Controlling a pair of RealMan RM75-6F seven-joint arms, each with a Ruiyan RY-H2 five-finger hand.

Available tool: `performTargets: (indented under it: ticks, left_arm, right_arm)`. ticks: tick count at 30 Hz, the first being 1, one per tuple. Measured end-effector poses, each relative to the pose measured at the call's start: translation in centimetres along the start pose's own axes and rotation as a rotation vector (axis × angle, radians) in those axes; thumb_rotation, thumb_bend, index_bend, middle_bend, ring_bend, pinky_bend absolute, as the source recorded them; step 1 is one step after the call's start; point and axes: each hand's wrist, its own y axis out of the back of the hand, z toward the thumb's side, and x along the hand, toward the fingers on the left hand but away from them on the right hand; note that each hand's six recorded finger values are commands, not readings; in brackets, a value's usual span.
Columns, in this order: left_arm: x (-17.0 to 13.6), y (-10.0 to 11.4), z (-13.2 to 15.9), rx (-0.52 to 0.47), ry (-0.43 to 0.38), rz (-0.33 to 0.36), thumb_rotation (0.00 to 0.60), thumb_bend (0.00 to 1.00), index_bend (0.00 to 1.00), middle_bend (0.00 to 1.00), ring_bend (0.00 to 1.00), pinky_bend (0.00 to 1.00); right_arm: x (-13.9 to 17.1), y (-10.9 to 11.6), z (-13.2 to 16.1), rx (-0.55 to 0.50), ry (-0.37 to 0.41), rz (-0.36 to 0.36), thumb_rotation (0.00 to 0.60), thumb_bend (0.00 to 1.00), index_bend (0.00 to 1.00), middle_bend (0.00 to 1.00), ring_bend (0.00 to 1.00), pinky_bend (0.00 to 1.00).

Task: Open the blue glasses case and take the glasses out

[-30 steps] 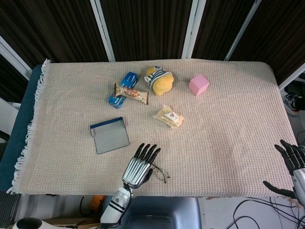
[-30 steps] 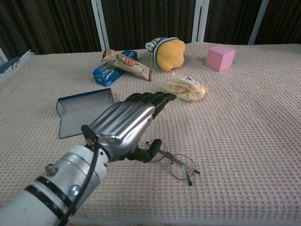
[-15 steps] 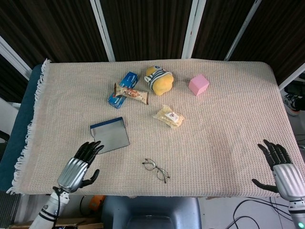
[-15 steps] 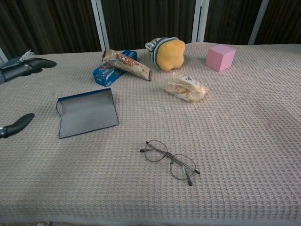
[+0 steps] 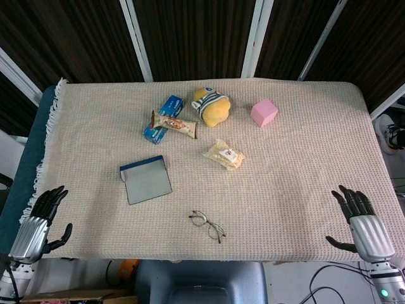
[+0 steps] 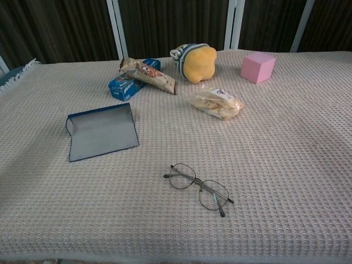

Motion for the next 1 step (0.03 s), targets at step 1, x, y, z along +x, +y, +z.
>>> performTargets:
  ticks: [1]
  left_arm:
    - [-0.10,0.05,0.02,0.024,-0.001,0.012,0.600,0.43,0.00,0.00,0.00,0.00]
  right_arm:
    - [0.01,0.06,-0.02,-0.003,0.002,0.000,0.600,0.18,0.00,0.00,0.00,0.04]
